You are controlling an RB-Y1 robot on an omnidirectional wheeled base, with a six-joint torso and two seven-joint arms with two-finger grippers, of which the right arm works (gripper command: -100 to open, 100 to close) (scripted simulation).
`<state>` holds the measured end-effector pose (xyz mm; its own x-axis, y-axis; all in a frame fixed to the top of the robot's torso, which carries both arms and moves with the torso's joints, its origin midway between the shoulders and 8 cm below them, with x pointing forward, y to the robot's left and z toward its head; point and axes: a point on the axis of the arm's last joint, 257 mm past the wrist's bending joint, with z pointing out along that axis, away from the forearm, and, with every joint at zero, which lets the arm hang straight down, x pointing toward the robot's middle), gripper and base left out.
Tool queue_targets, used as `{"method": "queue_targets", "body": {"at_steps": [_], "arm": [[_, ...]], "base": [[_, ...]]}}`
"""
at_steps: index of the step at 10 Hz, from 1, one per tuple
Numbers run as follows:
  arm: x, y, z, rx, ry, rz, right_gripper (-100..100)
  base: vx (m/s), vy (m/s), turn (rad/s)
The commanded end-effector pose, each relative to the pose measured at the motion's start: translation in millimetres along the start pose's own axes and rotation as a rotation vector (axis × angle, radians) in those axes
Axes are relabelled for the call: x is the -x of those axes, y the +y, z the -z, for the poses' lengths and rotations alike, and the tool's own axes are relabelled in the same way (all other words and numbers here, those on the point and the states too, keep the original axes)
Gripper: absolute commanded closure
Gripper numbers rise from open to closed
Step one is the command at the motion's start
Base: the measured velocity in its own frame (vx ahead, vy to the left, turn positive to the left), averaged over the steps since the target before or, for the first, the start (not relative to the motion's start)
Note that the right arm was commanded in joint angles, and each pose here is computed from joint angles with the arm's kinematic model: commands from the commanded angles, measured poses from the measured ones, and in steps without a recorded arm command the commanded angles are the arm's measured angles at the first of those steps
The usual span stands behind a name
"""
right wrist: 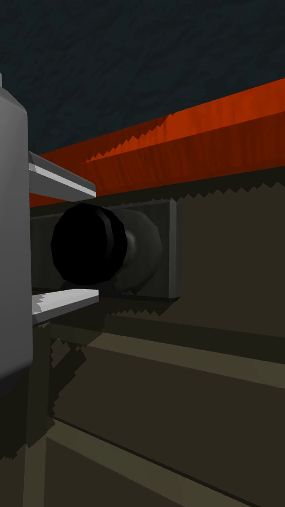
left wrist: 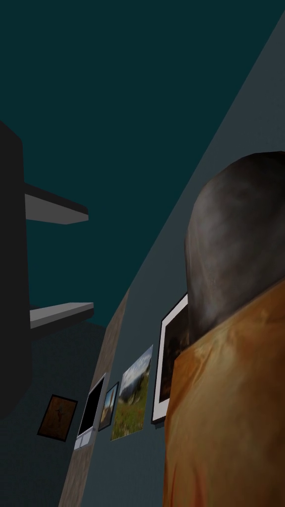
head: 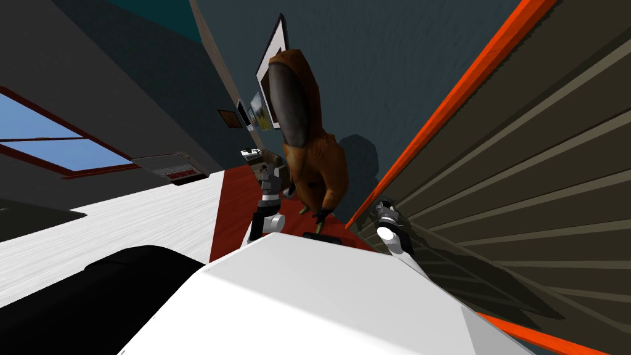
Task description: Pull the door open
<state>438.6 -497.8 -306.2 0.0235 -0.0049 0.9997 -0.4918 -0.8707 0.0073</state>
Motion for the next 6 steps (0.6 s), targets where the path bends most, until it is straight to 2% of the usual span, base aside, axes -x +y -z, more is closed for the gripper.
{"method": "queue_targets", "body": {"at_steps": [1, 2, 5, 6], "arm": [[-1.4, 7.9, -1.1, 0.013, 0.004, 0.006, 100], [-2.0, -7.5, 1.5, -0.019, 0.005, 0.0, 100], [-5.5, -20.7, 4.7, -0.053, 0.013, -0.002, 100], [-7.0, -4.2, 3.5, -0.017, 0.016, -0.003, -100]], "base": [[0.0, 0.0, 0.0], [-0.146, 0.033, 0.089], [-0.219, 0.037, 0.071], [-0.153, 0.162, -0.095]]}}
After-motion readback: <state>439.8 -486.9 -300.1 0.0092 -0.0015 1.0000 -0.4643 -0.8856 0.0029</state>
